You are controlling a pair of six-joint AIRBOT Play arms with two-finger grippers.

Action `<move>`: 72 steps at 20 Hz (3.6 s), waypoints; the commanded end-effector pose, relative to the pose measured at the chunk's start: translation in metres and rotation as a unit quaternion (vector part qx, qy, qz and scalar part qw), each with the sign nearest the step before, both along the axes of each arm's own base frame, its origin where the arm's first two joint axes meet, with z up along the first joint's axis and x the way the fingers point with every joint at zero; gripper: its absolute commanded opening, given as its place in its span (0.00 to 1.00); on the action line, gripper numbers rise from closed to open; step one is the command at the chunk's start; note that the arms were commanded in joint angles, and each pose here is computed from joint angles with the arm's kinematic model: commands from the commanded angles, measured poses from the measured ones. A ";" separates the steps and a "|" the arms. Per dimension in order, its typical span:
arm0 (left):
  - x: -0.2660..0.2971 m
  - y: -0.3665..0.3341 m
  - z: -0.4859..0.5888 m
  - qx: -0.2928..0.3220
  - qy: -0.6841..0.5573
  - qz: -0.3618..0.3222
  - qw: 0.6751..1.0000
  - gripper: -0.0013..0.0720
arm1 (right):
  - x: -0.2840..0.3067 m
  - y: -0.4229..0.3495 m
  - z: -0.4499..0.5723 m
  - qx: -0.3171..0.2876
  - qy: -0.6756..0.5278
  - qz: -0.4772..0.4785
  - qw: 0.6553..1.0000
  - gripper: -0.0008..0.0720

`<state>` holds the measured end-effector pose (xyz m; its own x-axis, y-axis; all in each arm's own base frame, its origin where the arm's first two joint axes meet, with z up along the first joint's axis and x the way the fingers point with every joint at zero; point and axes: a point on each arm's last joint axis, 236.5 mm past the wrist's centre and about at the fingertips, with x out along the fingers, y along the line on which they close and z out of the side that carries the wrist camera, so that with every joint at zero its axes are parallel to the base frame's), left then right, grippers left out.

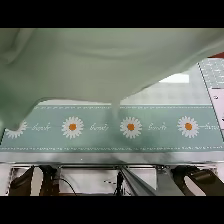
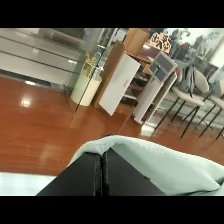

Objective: Fold the shirts.

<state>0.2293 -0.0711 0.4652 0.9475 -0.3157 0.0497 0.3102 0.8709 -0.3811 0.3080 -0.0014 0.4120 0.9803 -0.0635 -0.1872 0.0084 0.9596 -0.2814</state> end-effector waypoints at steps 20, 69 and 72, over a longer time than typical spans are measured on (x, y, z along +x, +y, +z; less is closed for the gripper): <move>0.042 0.044 -0.298 -0.163 0.389 -0.002 0.907 0.05 | 0.169 0.057 -0.251 -0.026 0.381 0.040 0.923 0.05; 0.005 0.073 -0.586 -0.205 0.724 -0.089 0.653 0.49 | 0.106 -0.050 -0.433 0.238 0.532 -0.040 0.812 0.62; 0.005 0.068 -0.588 -0.200 0.728 -0.094 0.649 0.05 | 0.100 -0.049 -0.427 0.237 0.536 -0.037 0.809 0.62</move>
